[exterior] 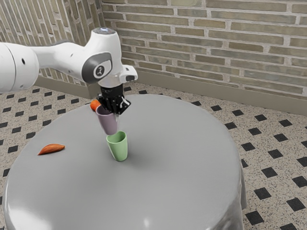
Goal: Place the left cup onto the right cup
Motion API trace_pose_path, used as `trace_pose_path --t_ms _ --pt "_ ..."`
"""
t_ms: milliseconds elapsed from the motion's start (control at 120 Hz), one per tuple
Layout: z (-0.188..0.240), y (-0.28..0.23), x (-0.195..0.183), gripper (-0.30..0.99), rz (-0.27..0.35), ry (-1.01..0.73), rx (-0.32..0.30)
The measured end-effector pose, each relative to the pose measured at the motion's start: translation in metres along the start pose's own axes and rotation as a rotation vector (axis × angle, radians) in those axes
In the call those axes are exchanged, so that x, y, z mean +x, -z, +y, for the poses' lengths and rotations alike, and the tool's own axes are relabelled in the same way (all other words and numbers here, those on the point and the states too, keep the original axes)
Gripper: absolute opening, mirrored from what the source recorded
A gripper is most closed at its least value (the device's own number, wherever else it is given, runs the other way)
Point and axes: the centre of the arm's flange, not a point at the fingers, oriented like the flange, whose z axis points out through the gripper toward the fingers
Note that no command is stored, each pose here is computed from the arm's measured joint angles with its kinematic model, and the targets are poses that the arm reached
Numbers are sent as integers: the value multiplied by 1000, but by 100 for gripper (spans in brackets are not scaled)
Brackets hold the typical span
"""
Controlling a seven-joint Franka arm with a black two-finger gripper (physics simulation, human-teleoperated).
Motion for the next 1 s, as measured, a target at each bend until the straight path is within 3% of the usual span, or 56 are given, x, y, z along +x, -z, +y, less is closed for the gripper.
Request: trace_pose_path --t_ms 1000 --pt "28 -8 -3 -9 -6 91 -7"
